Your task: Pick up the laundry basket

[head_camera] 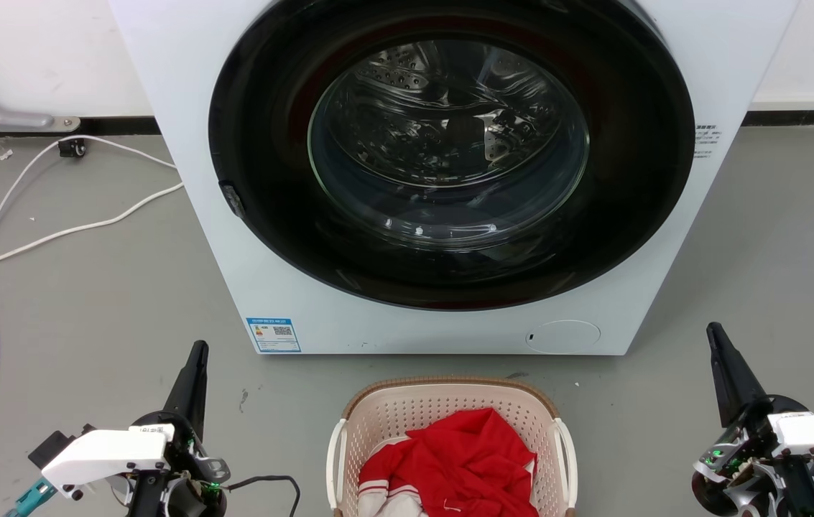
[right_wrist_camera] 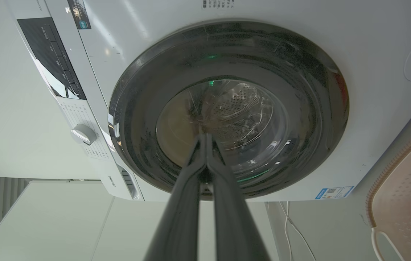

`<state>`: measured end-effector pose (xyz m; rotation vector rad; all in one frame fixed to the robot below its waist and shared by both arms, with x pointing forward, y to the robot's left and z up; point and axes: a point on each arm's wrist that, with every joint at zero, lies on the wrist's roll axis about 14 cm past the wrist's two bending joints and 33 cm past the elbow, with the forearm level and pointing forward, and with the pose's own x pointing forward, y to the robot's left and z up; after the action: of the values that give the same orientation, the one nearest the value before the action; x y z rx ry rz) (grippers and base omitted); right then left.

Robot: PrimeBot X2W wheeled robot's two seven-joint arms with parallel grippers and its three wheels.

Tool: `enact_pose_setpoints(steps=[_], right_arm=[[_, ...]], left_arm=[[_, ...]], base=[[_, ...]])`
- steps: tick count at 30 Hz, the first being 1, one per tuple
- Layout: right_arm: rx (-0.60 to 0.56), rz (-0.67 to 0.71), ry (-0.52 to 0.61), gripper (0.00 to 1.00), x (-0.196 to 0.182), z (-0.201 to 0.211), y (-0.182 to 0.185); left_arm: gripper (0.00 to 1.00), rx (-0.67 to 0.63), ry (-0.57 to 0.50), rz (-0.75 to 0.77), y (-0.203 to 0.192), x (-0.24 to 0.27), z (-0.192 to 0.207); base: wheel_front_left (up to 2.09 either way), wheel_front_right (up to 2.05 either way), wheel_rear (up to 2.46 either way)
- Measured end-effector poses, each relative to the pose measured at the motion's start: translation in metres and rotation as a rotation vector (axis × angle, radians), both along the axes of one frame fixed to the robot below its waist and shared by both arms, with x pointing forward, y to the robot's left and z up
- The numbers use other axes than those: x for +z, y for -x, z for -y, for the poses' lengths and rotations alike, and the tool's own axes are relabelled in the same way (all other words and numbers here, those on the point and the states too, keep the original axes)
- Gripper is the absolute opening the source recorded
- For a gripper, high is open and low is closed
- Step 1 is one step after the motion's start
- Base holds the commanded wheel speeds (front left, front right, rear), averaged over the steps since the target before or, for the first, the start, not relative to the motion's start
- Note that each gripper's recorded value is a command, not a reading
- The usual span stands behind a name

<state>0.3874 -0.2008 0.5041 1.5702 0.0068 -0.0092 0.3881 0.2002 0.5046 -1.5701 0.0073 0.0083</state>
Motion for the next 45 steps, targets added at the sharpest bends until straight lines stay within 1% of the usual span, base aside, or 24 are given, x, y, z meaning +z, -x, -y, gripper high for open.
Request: enact_pose_setpoints(steps=[11, 12, 15, 18, 23, 26, 39, 40, 41, 45], right_arm=[[-0.001, 0.0, -0.001, 0.0, 0.0, 0.0, 0.0], [-0.001, -0.002, -0.001, 1.0, -0.001, 0.0, 0.0], [-0.003, -0.042, -0.004, 1.0, -0.014, 0.0, 0.007], [-0.011, -0.045, -0.003, 1.0, -0.016, 0.0, 0.008], [-0.019, -0.037, 0.035, 1.0, -0.013, -0.003, 0.01], [-0.021, -0.035, 0.071, 1.0, -0.012, -0.003, 0.01], [-0.043, -0.022, 0.333, 1.0, -0.006, 0.001, 0.012], [-0.044, -0.019, 0.358, 1.0, -0.005, 0.002, 0.012], [-0.046, -0.011, 0.433, 1.0, -0.002, 0.002, 0.012], [-0.045, -0.003, 0.519, 1.0, 0.001, 0.001, 0.012]], left_arm=[[0.0, 0.0, 0.0, 0.0, 0.0, 0.0, 0.0], [1.0, 0.0, 0.001, -0.003, 0.0, -0.001, 0.0], [1.0, 0.0, 0.006, -0.044, 0.006, -0.015, 0.002], [1.0, 0.0, 0.004, -0.045, 0.007, -0.015, 0.004], [1.0, -0.004, -0.04, -0.027, 0.005, -0.009, 0.011], [1.0, -0.007, -0.089, -0.016, 0.004, -0.005, 0.013], [1.0, -0.011, -0.344, 0.029, 0.003, 0.009, 0.02], [1.0, -0.014, -0.364, 0.033, 0.003, 0.01, 0.021], [1.0, -0.017, -0.43, 0.044, 0.003, 0.013, 0.024], [1.0, -0.023, -0.517, 0.056, 0.003, 0.016, 0.029]], base=[[0.0, 0.0, 0.0], [0.0, 0.0, 0.0], [0.0, 0.0, 0.0], [0.0, 0.0, 0.0], [0.0, 0.0, 0.0], [0.0, 0.0, 0.0], [0.0, 0.0, 0.0], [0.0, 0.0, 0.0], [0.0, 0.0, 0.0], [0.0, 0.0, 0.0]])
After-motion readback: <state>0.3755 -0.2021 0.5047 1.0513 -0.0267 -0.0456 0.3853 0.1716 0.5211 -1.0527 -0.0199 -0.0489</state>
